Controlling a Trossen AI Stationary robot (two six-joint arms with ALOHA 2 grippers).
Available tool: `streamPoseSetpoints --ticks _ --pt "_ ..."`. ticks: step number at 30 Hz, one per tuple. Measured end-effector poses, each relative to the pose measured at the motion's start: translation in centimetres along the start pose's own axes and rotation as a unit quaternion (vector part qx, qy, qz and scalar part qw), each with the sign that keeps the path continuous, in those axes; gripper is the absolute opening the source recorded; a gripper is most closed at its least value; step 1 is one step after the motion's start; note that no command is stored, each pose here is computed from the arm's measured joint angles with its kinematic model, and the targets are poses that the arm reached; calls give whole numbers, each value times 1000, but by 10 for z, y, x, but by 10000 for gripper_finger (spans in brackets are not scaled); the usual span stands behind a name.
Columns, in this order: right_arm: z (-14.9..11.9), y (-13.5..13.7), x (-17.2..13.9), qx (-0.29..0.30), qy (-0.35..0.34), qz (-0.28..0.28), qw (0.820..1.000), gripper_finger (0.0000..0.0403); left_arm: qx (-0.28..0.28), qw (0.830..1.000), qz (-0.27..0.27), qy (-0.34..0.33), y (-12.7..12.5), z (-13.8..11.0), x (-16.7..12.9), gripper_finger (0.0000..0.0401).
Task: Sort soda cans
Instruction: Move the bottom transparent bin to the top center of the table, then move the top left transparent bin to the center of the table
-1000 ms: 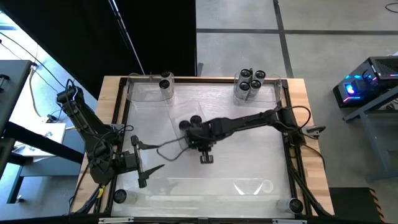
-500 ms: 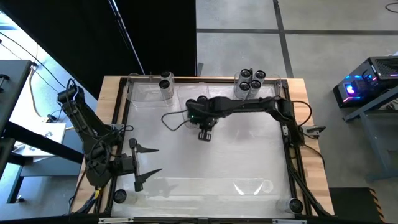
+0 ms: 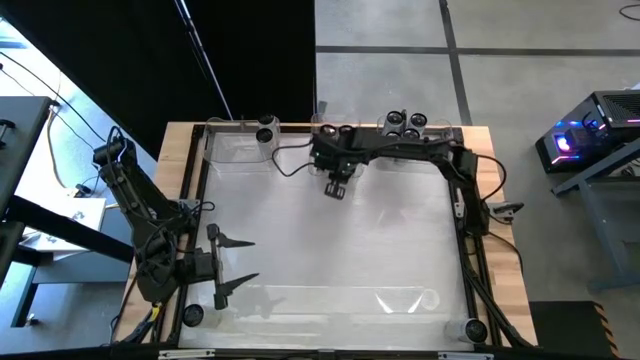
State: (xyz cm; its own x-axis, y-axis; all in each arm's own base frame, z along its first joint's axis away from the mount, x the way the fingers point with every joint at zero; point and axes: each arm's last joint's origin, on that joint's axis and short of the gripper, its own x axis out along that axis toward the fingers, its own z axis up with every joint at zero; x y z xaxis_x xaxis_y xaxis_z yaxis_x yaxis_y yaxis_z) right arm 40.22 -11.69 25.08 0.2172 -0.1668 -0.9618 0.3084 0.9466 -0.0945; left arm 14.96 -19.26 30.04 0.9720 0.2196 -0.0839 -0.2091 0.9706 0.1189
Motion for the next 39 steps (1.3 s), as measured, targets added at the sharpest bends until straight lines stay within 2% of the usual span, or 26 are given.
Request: streamPoseSetpoints --ticks 5,12,22,28,34,39 --pt "4 -7 1 -25 -21 38 999 4 -1 1000 0 1 0 -1 0 314" --pt "4 1 0 -48 -23 70 996 16 -4 1000 0 3 0 -1 0 314" --pt "2 7 -6 -52 -21 81 995 111 -4 1000 0 3 0 -1 0 314" --pt "-3 13 -37 -63 -54 75 994 117 1 1000 2 7 0 -3 0 314" --pt "-9 25 -75 -98 -118 9 988 117 -8 998 57 19 7 -14 3 314" --pt "-23 48 -94 -114 -162 9 980 116 -39 995 79 39 15 -27 5 314"
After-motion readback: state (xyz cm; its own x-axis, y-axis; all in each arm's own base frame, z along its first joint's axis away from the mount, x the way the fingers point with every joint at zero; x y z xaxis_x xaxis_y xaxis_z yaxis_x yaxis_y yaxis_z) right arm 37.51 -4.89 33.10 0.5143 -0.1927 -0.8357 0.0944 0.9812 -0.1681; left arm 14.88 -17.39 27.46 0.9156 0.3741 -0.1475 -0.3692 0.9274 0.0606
